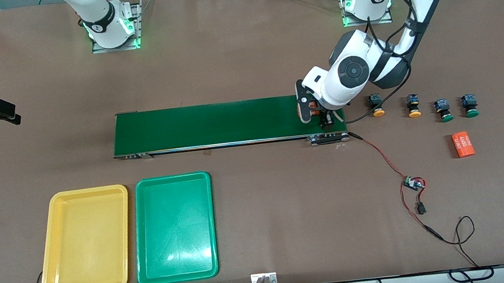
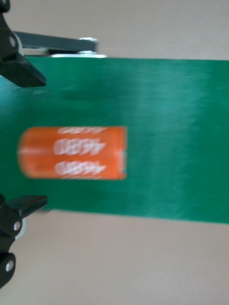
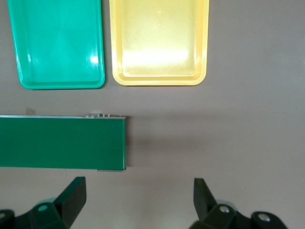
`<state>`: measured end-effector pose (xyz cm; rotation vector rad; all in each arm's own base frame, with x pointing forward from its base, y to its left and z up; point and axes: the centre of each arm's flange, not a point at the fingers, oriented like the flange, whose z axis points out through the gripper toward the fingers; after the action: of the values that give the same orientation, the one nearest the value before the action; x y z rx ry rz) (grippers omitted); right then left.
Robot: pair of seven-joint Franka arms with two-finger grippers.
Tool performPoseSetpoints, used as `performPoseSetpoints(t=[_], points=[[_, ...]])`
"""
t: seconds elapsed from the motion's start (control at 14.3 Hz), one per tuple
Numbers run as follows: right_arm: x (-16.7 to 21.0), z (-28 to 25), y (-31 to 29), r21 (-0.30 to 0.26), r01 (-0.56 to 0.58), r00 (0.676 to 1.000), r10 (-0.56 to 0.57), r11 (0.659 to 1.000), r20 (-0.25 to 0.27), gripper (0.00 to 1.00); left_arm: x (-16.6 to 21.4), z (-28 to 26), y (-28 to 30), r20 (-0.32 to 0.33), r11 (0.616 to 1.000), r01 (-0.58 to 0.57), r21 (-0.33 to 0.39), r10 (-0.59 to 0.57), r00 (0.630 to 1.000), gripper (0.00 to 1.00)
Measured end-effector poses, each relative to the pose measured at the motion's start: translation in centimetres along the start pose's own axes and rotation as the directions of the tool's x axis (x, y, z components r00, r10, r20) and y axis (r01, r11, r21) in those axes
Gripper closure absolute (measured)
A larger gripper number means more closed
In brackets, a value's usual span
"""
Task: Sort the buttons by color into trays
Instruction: 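Carry the orange cylinder with the left gripper onto the conveyor belt, then return the left gripper and grasp a yellow-capped button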
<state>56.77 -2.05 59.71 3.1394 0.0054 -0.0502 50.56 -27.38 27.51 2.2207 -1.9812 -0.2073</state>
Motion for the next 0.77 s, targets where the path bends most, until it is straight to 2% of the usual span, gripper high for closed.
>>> performPoseSetpoints(t=[0.14, 0.21, 0.35, 0.42, 0.56, 0.7, 0.77], points=[[0.0, 0.0, 0.0, 0.000, 0.000, 1.000, 0.000, 1.000, -0.001, 0.00, -1.6, -3.4, 0.3, 0.057, 0.990, 0.138, -0.010, -0.138, 0.989, 0.00], [0.0, 0.0, 0.0, 0.000, 0.000, 1.000, 0.000, 1.000, -0.001, 0.00, -2.6, -4.8, 0.3, 0.077, 0.974, 0.226, -0.005, -0.224, 0.971, 0.00], [0.0, 0.0, 0.0, 0.000, 0.000, 1.000, 0.000, 1.000, -0.002, 0.00, -5.7, -6.4, -0.7, 0.084, 0.906, 0.422, 0.013, -0.422, 0.903, 0.00], [0.0, 0.0, 0.0, 0.000, 0.000, 1.000, 0.000, 1.000, -0.002, 0.00, -8.0, -6.8, -1.9, 0.076, 0.853, 0.522, 0.016, -0.521, 0.850, 0.00], [0.0, 0.0, 0.0, 0.000, 0.000, 1.000, 0.000, 1.000, -0.002, 0.00, -12.8, -7.3, -3.9, 0.062, 0.714, 0.700, 0.013, -0.699, 0.712, 0.00], [0.0, 0.0, 0.0, 0.000, 0.000, 1.000, 0.000, 1.000, -0.003, 0.00, -15.5, -8.1, -4.8, 0.069, 0.534, 0.845, 0.014, -0.844, 0.532, 0.00], [0.0, 0.0, 0.0, 0.000, 0.000, 1.000, 0.000, 1.000, -0.003, 0.00, -16.5, -8.7, -5.0, 0.078, 0.460, 0.888, 0.015, -0.886, 0.457, 0.00]])
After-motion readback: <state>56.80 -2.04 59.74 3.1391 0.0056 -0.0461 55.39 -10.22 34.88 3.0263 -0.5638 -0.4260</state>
